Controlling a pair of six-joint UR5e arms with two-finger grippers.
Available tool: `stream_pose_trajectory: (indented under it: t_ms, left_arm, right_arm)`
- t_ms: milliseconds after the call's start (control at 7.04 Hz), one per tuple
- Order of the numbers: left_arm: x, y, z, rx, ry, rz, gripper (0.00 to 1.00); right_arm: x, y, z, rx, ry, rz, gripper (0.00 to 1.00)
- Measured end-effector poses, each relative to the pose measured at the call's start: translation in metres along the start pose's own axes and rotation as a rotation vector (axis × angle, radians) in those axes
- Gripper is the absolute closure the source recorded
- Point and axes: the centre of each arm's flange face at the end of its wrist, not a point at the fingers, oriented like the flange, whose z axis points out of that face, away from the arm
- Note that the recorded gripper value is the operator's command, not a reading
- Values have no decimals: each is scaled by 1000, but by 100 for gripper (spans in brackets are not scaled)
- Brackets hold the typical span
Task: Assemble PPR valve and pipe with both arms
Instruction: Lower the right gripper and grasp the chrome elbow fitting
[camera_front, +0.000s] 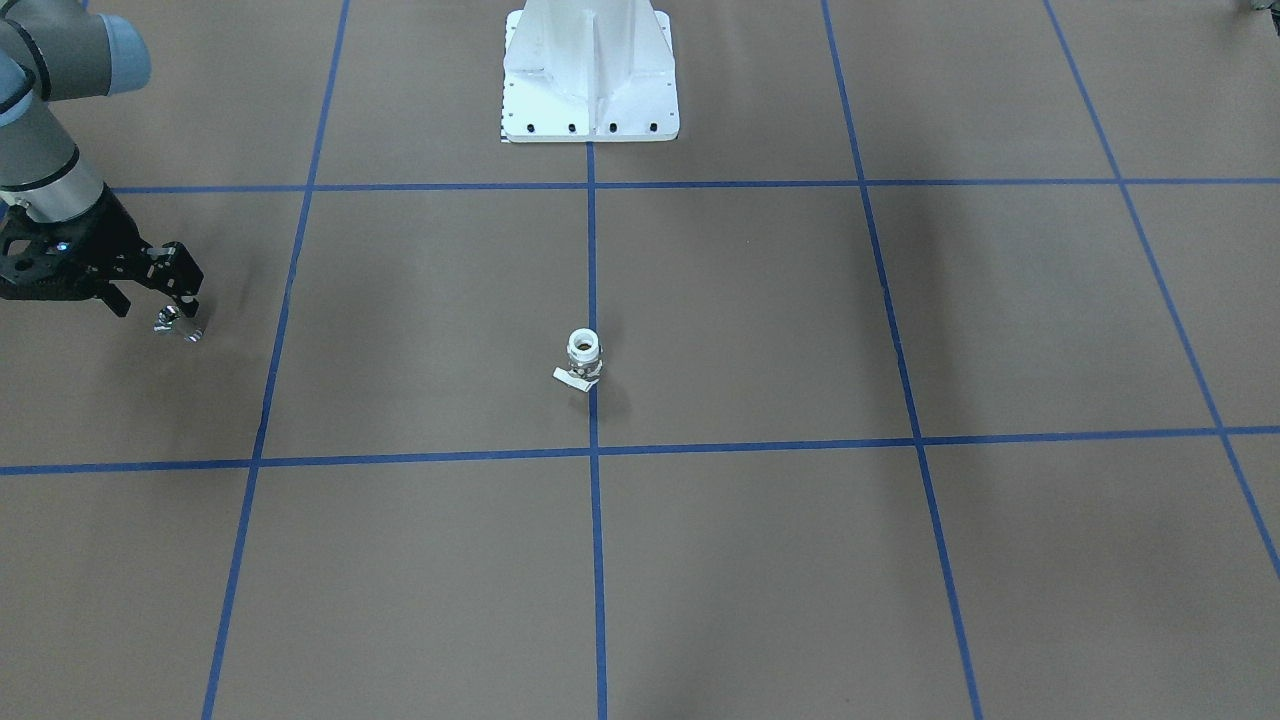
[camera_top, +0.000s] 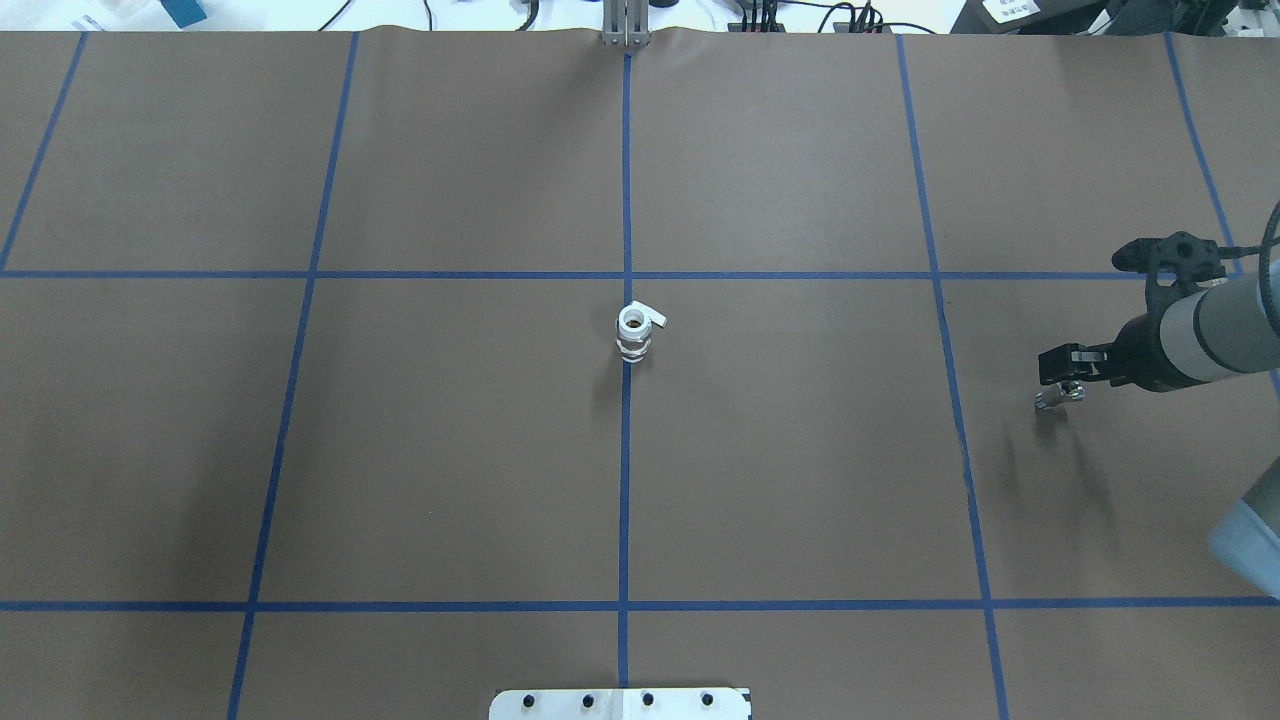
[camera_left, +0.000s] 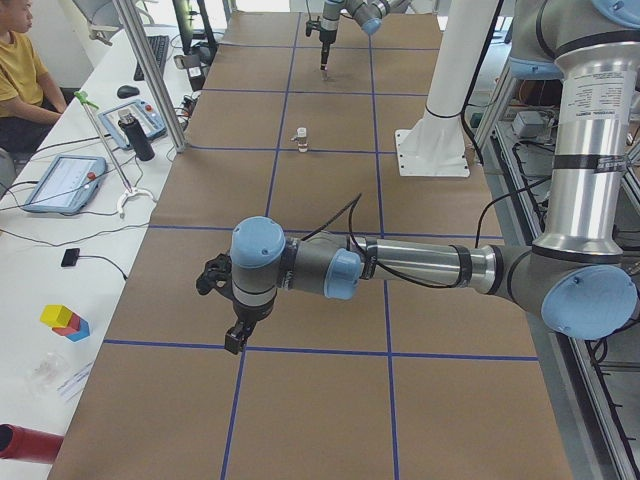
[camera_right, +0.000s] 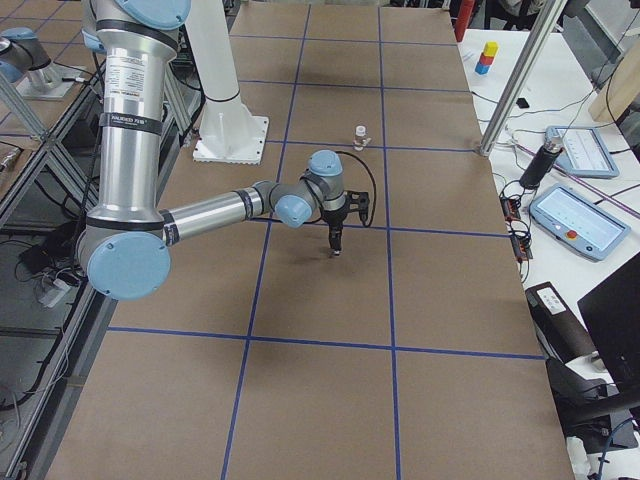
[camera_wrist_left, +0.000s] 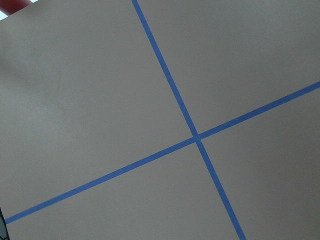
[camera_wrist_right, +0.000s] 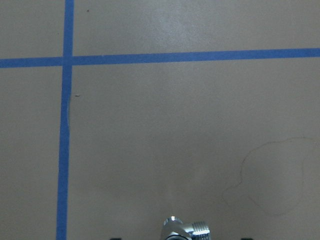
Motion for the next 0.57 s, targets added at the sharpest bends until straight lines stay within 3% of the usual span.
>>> stream_pose_trajectory:
  t_ms: [568]
  left_arm:
    - [0,0,0,-1,0,0,0]
  right_arm:
    - [-4,10,17,-31,15,-18,34]
